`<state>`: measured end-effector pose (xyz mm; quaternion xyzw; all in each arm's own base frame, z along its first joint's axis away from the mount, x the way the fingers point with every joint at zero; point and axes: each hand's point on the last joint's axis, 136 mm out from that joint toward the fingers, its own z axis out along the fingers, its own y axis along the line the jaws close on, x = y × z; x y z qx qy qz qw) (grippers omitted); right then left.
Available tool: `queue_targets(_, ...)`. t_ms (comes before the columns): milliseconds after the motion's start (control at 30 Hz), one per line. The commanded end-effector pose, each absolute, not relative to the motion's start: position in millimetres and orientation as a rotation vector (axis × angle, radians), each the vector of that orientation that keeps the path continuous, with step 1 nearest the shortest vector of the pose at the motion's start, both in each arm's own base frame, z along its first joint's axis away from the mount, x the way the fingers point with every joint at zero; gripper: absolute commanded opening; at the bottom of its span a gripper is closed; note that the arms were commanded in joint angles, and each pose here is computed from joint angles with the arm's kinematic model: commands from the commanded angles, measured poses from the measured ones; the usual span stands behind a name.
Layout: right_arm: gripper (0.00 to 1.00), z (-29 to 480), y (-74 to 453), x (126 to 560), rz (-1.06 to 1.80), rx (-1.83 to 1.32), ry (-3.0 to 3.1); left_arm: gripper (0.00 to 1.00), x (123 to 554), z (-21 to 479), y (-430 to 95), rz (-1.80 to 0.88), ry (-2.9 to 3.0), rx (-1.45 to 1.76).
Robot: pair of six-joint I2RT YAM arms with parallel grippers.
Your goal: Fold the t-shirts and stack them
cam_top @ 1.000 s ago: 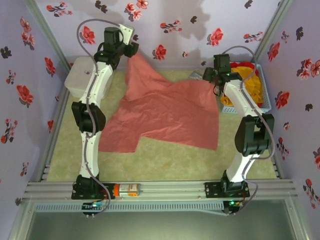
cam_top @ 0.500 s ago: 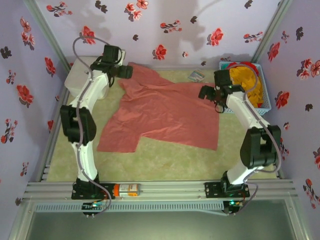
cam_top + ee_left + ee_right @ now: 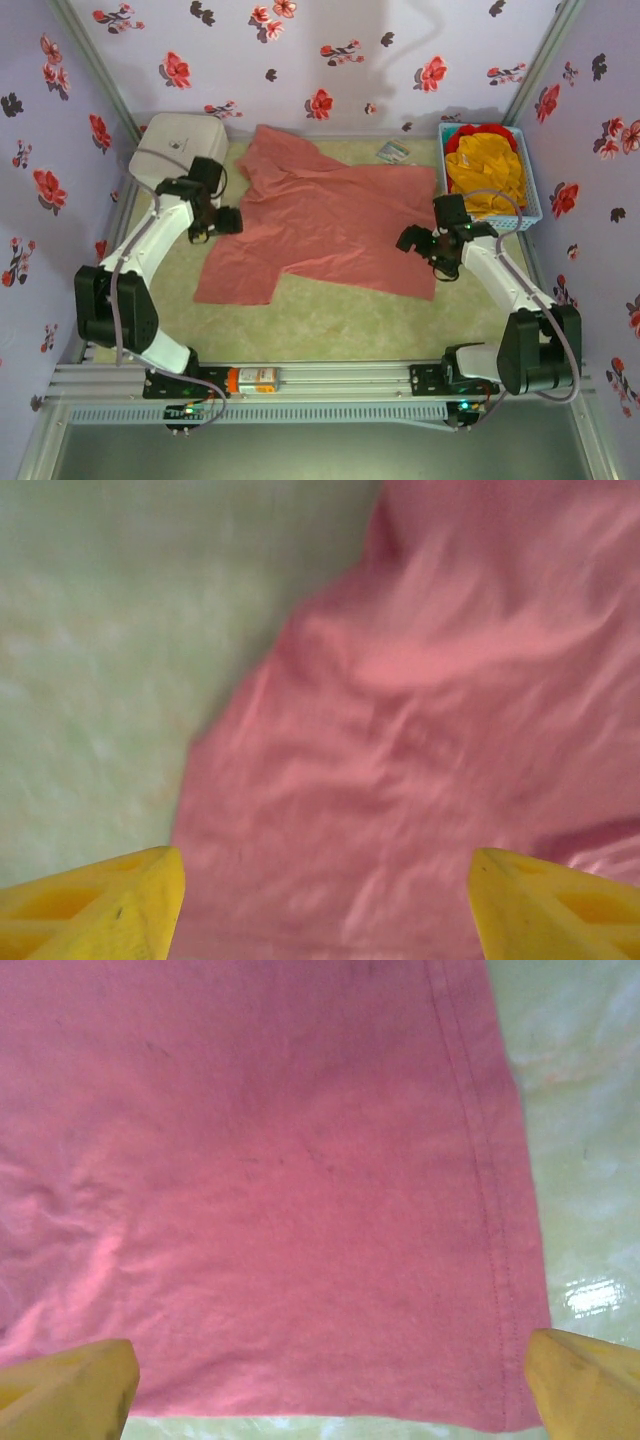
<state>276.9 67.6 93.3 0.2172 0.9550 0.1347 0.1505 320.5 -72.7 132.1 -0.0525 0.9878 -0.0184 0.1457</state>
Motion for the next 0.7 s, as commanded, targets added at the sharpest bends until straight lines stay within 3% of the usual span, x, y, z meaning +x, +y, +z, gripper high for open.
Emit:
queue_targets(0,0.99,76,60,257,0.334,0.689,2.789,0.74,278,118,-71,-0.121,2.917,-0.331)
queue_targets(200,0.88,53,42,234,0.212,0.824,2.772,0.74,236,81,-77,-0.155,3.016,-0.383)
queue_targets(367,0.66,32,48,225,0.260,0.916,2.795,0.74,234,79,-78,-0.169,2.991,-0.382)
queue_targets(600,0.54,11,51,229,0.280,0.950,2.796,0.74,228,87,-77,-0.159,3.018,-0.335)
queue_targets(667,0.32,7,52,231,0.277,0.949,2.803,0.74,227,88,-76,-0.162,3.012,-0.335)
